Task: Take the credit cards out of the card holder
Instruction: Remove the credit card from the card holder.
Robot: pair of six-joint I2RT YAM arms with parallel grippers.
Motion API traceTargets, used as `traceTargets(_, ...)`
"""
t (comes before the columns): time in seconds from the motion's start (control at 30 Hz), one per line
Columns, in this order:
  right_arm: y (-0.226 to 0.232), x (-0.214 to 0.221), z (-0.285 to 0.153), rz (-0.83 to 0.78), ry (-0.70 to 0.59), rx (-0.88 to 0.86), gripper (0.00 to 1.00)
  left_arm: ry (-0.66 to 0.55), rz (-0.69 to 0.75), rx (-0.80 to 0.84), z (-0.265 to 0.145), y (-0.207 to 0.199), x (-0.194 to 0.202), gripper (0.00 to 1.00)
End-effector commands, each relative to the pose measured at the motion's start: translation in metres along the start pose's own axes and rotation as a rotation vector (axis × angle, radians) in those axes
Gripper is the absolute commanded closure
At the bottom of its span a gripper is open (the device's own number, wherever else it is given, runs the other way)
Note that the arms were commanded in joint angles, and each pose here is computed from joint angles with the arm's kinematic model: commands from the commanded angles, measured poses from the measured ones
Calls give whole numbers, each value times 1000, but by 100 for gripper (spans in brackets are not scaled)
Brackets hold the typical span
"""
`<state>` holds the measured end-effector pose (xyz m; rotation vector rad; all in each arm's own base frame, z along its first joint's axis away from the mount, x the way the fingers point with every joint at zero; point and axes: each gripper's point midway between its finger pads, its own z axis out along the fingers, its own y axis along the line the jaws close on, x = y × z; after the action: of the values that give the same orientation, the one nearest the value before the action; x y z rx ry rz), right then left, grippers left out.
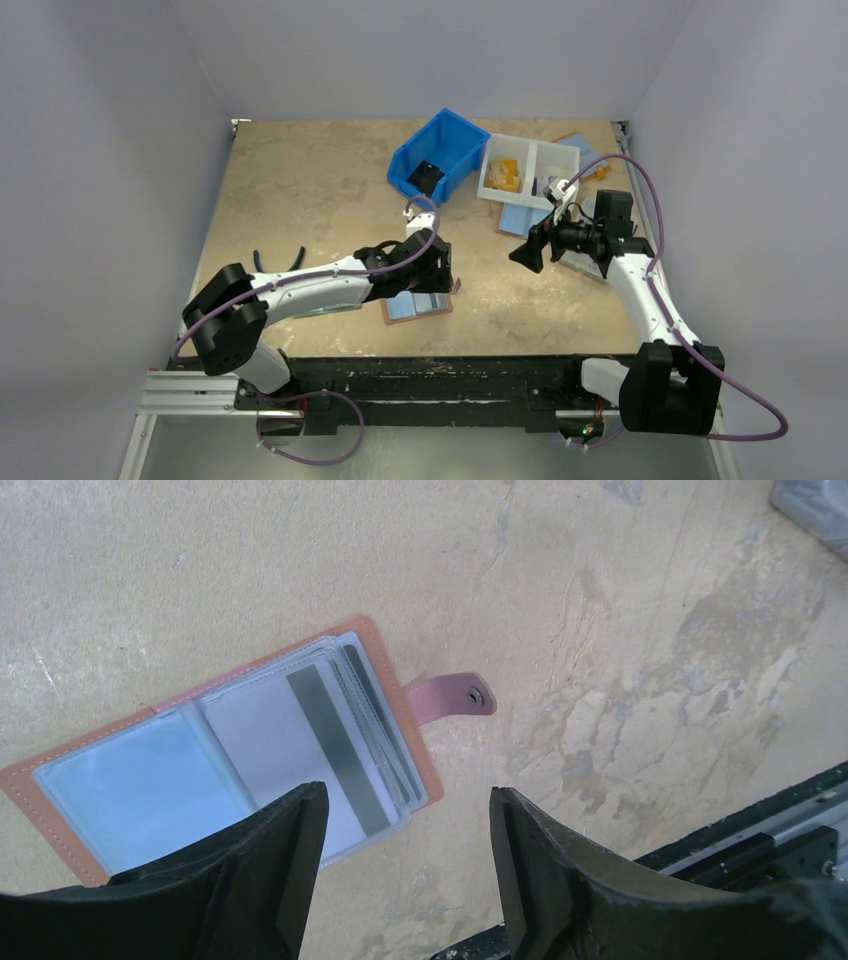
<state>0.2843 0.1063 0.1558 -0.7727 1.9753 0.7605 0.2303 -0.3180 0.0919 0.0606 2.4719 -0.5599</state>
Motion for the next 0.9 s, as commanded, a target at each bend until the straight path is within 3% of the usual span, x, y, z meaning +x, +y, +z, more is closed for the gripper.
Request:
traceTargets(0.0, -2, -12, -2, -45, -15, 9, 1, 5, 52, -134, 5, 13, 2, 36)
traceTargets(0.3, -3, -12, -2, -46, -13, 12, 1, 40, 59, -290, 19, 26, 12, 36)
traceTargets(0.87, -3, -11, -1, -42, -11, 11, 1, 82, 79, -335, 33, 34, 26, 37)
